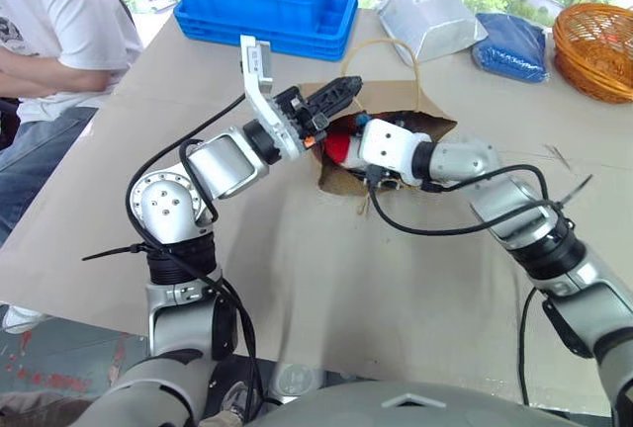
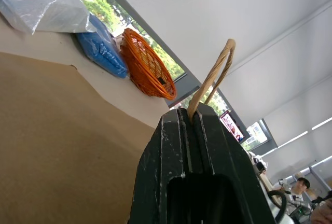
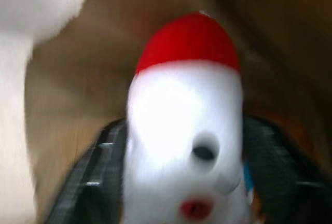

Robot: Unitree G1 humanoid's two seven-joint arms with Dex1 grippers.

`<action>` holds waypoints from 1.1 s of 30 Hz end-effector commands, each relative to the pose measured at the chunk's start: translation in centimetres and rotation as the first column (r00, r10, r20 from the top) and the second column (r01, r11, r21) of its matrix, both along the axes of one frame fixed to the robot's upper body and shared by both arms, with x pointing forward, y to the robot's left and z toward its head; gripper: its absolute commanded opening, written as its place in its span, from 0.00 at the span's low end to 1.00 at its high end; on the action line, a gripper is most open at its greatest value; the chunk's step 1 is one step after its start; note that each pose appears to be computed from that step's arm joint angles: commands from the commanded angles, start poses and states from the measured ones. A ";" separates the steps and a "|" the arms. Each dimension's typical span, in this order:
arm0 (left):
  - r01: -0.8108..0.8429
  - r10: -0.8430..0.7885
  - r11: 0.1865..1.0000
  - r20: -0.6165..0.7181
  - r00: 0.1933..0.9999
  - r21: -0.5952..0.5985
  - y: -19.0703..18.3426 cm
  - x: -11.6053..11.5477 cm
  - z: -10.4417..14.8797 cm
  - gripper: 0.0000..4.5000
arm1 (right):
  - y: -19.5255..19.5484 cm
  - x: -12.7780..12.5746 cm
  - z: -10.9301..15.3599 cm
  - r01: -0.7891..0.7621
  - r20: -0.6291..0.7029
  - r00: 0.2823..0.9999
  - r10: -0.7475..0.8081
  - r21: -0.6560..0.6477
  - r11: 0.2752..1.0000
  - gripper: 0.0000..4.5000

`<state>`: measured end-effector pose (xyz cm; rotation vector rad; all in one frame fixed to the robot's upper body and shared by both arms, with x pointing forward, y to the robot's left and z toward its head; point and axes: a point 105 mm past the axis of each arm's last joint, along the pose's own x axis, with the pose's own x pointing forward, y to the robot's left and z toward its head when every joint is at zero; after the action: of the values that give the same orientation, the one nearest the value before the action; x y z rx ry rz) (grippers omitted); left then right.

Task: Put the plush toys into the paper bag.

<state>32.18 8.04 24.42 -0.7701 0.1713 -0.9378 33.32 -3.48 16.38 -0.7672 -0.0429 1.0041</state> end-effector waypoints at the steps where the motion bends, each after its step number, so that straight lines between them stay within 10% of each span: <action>1: -0.015 0.016 0.999 0.029 0.999 -0.049 0.7 -0.2 1.2 0.00 | -1.9 -1.8 3.8 -0.021 0.038 0.999 0.016 0.127 0.992 0.71; 11: -0.015 0.016 1.000 0.041 0.999 -0.021 0.9 0.1 1.1 0.00 | -4.7 -6.0 9.3 -0.060 -0.043 0.995 0.091 0.475 0.878 0.77; 14: -0.010 0.011 1.000 0.048 0.999 -0.016 1.0 0.1 1.2 0.00 | -6.2 -7.3 8.5 -0.041 -0.052 0.996 0.066 0.373 0.927 1.00; 25: -0.003 0.003 1.000 0.069 0.998 0.007 1.6 0.7 1.9 0.00 | -7.9 -7.3 1.1 0.037 -0.056 0.998 -0.034 0.049 0.998 1.00; 28: 0.001 -0.002 1.000 0.076 0.997 0.020 1.5 0.6 1.9 0.00 | -5.8 -6.6 1.1 0.008 -0.040 0.999 -0.003 0.135 0.991 0.84; 33: -0.004 0.002 1.000 0.081 0.997 0.018 1.5 0.6 2.0 0.00 | -4.3 -6.2 0.4 -0.036 -0.021 0.999 0.039 0.116 0.993 0.32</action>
<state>33.21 9.64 25.20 -0.7297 0.1520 -0.9316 27.12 -8.23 15.93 -0.6316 -0.0369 1.0407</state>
